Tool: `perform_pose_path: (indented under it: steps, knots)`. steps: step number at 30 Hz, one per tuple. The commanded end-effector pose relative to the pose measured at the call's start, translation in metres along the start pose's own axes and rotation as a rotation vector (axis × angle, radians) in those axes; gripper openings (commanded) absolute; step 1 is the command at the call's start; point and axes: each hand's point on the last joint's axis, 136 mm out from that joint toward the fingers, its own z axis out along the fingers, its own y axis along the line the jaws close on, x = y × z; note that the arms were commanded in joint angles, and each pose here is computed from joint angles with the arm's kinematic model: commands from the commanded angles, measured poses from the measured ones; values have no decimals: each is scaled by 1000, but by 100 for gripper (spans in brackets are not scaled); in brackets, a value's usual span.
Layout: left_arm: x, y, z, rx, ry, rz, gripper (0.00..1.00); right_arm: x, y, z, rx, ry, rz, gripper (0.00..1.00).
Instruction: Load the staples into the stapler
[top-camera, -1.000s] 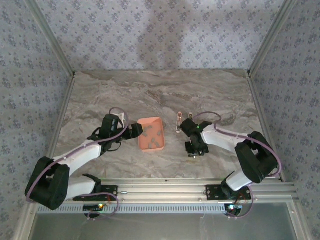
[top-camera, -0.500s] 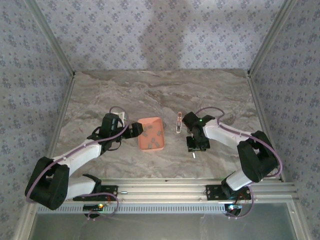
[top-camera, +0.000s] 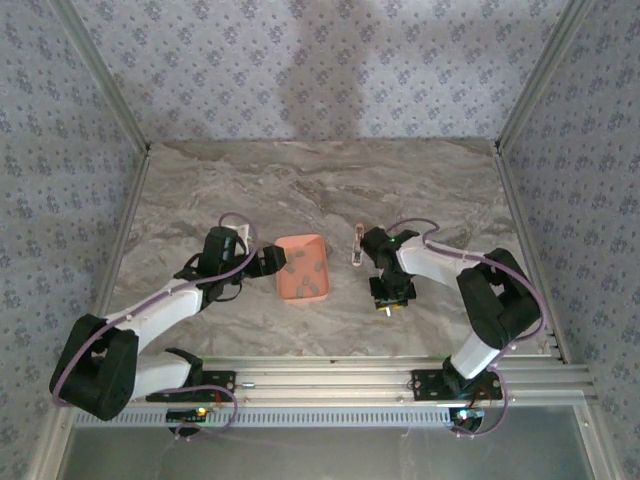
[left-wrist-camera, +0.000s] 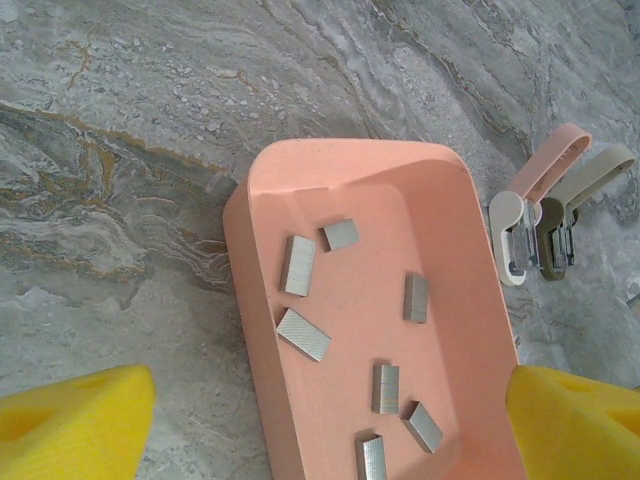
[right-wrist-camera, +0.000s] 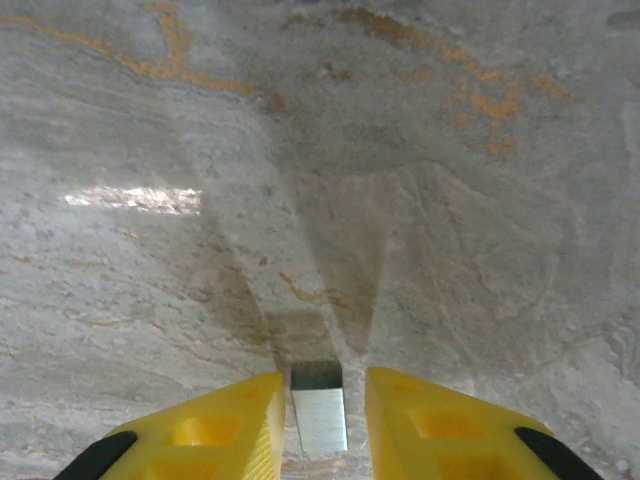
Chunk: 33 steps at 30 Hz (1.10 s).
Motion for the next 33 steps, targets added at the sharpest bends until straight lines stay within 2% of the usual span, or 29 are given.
perform_pose_path:
  steps: [1, 11, 16, 33]
  knots:
    - [-6, -6, -5, 1, -21, 35, 91, 0, 6, 2, -17, 14, -13, 25]
    - [-4, -4, -5, -4, -18, 38, 91, 6, 1, 14, 13, 46, -4, 20]
    - [-3, -3, -6, -8, -18, 37, 91, 2, -1, 14, 35, 14, 1, 18]
    - [-12, -5, -9, 6, -80, 44, 92, -24, 4, -30, -91, -280, 75, 16]
